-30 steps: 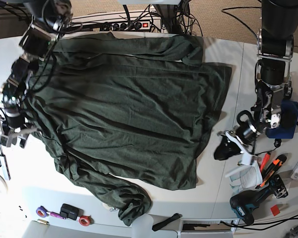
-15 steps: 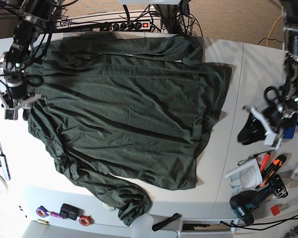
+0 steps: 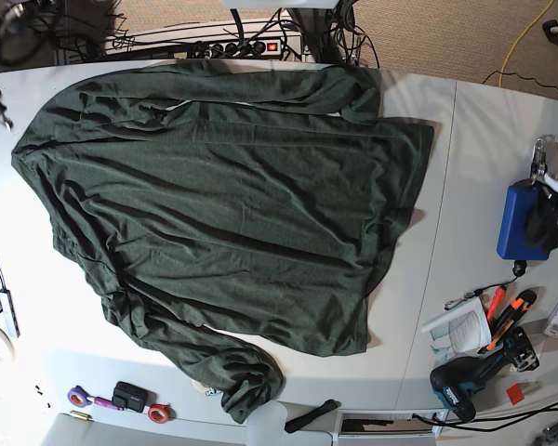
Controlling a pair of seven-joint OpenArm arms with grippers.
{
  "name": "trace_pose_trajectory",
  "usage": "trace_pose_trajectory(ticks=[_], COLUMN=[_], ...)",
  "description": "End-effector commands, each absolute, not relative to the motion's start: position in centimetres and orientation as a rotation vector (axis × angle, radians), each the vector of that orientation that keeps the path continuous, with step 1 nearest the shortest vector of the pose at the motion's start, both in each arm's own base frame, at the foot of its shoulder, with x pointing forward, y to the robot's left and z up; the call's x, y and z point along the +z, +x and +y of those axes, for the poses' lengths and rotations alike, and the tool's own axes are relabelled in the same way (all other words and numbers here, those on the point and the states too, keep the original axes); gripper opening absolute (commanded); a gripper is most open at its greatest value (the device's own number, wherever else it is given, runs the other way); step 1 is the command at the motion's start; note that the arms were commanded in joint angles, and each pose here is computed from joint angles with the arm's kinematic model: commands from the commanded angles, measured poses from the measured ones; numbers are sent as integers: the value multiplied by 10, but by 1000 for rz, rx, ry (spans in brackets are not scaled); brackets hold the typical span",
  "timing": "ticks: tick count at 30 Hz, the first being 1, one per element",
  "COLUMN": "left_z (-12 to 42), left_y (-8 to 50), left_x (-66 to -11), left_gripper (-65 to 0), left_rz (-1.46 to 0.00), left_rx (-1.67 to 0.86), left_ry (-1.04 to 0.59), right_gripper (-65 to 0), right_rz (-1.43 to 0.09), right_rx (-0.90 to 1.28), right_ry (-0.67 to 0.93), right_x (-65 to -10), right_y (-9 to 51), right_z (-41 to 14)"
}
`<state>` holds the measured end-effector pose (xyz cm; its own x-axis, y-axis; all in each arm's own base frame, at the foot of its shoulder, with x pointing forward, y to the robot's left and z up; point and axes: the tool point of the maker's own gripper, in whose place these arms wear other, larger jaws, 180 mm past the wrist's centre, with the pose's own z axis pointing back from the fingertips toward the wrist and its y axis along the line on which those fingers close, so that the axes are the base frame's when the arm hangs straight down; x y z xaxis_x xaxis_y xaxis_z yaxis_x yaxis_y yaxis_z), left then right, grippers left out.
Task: Layout the t-shirt on the table in an organized manner, then fold the t-shirt properly
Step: 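Release the shirt and lift both grippers away from the shirt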
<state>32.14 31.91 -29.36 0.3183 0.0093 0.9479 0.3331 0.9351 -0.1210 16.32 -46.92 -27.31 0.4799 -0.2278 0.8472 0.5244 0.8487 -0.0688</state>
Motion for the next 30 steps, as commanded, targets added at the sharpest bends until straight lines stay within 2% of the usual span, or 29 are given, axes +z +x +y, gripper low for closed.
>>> trace_pose_trajectory(ticks=[1, 6, 12, 16, 19, 30], left_z=[325, 323, 322, 322, 322, 322], left_y=[326, 323, 322, 321, 322, 322], left_x=[-273, -278, -281, -284, -283, -280], left_gripper=[-408, -408, -408, -408, -408, -408], left_rz=[-1290, -1279, -1260, -1244, -1249, -1262], left_rx=[-228, -217, -216, -218, -215, -198], left_ry=[-318, -327, -328, -326, -330, -348], right_gripper=[-400, -399, -399, -399, -399, -399], right_rz=[-1021, -1045, -1059, -1016, -1041, -1020], right_rx=[-450, -521, -722, -814, -854, -879], right_ry=[-342, -247, 43, 108, 187, 253], right_x=[-256, -262, -310, -343, -350, -359], right_y=[161, 137, 132, 122, 123, 126], right_z=[-472, -467, -447, -449, -444, -436])
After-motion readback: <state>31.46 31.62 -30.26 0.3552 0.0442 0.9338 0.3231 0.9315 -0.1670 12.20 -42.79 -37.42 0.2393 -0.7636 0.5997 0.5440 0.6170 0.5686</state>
